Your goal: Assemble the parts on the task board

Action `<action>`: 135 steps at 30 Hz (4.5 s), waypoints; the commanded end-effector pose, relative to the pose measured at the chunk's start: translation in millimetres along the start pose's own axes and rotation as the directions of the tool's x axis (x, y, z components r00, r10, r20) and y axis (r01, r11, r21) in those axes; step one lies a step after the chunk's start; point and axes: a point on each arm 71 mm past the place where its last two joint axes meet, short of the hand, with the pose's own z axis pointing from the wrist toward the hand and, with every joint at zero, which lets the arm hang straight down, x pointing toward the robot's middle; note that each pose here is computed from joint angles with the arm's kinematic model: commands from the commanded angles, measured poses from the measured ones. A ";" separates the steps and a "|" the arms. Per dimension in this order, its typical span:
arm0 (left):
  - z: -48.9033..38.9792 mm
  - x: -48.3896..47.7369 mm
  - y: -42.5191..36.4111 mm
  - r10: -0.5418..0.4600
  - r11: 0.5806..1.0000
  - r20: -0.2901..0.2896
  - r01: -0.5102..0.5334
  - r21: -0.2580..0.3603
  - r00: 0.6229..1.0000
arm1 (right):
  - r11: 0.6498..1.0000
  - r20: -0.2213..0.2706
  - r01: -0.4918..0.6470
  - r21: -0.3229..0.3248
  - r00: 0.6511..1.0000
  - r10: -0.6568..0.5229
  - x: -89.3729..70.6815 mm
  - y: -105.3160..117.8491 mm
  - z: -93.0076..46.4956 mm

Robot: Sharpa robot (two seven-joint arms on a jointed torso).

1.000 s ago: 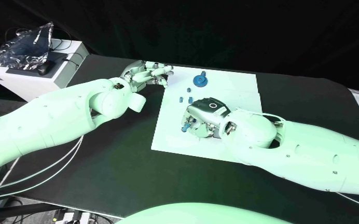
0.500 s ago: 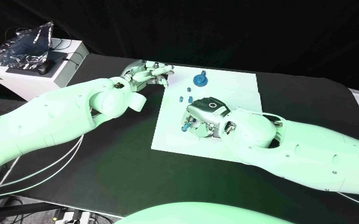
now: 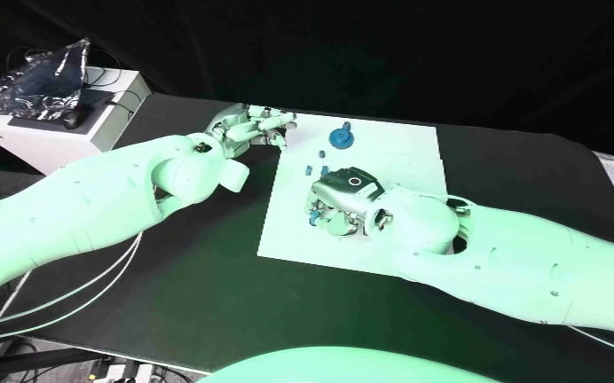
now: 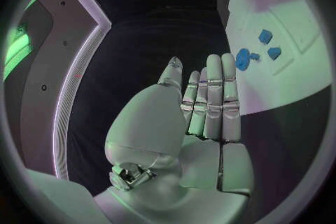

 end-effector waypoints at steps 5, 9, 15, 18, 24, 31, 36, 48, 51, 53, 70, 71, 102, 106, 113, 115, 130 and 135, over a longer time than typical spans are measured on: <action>0.7 2.3 -0.7 -0.007 1.000 -0.008 0.007 0.004 1.000 | 1.000 -0.021 -0.004 -0.023 1.000 0.003 7.3 4.5 -1.8; 0.9 2.6 -0.6 -0.007 1.000 -0.008 0.007 0.003 1.000 | 1.000 -0.010 -0.009 -0.018 1.000 0.009 7.1 2.1 -3.1; 0.6 1.6 -0.4 -0.006 1.000 -0.002 0.006 0.001 1.000 | 1.000 0.041 -0.027 -0.008 0.999 0.027 4.6 -1.6 -6.4; 0.7 1.1 -0.3 -0.005 1.000 0.002 0.005 0.000 1.000 | 0.999 0.098 -0.047 -0.010 0.994 0.048 1.5 -1.6 -9.5; 1.0 0.6 0.0 -0.004 1.000 0.006 0.004 0.000 1.000 | 0.995 0.189 -0.094 -0.014 0.977 0.095 -4.6 -5.0 -17.7; 1.2 -0.2 0.3 -0.004 1.000 0.008 0.004 0.000 1.000 | 0.978 0.272 -0.207 0.012 0.942 0.196 -17.7 -24.9 -36.5; 1.2 -0.2 0.3 -0.005 1.000 0.006 0.005 0.001 1.000 | 0.913 0.270 -0.395 0.099 0.894 0.358 -28.2 -60.6 -54.7; -2.1 0.5 -1.9 -0.016 0.999 -0.022 0.017 0.034 1.000 | 0.718 0.154 -0.553 0.423 0.825 0.544 -22.4 -134.0 -125.8; -3.4 1.6 -0.5 -0.021 0.999 -0.036 0.022 0.034 0.999 | 0.679 0.129 -0.527 0.512 0.828 0.545 -19.5 -142.6 -141.7; -4.2 2.8 0.5 -0.023 0.999 -0.045 0.024 0.034 0.999 | 0.662 0.123 -0.502 0.557 0.838 0.532 -18.7 -146.5 -149.2; -8.2 4.2 6.3 -0.028 0.999 -0.058 0.029 0.026 0.998 | 0.626 0.027 -0.357 0.693 0.881 0.472 -9.7 -155.3 -168.1; -8.2 4.4 6.4 -0.028 0.999 -0.058 0.029 0.025 0.998 | 0.629 0.020 -0.352 0.693 0.882 0.472 -8.7 -154.6 -166.2; -9.5 5.8 5.8 -0.029 0.999 -0.066 0.031 0.020 0.997 | 0.733 -0.173 -0.191 0.653 0.904 0.390 13.6 -140.6 -126.8; -9.7 5.7 5.8 -0.029 0.999 -0.066 0.030 0.020 0.997 | 0.740 -0.185 -0.182 0.647 0.905 0.384 18.3 -137.9 -124.4; -9.8 4.8 6.0 -0.028 0.999 -0.063 0.029 0.018 0.998 | 0.722 -0.161 -0.219 0.656 0.894 0.418 20.6 -137.5 -124.6; -9.8 4.5 6.1 -0.028 0.999 -0.062 0.029 0.017 0.998 | 0.710 -0.147 -0.241 0.662 0.887 0.438 21.0 -137.6 -125.2; -9.3 3.5 7.4 -0.032 0.999 -0.065 0.033 0.007 0.997 | 0.561 0.024 -0.471 0.680 0.779 0.626 1.1 -134.9 -124.3; -9.1 3.6 7.9 -0.034 0.999 -0.068 0.035 0.002 0.997 | 0.538 0.041 -0.518 0.665 0.744 0.667 -6.9 -127.5 -115.4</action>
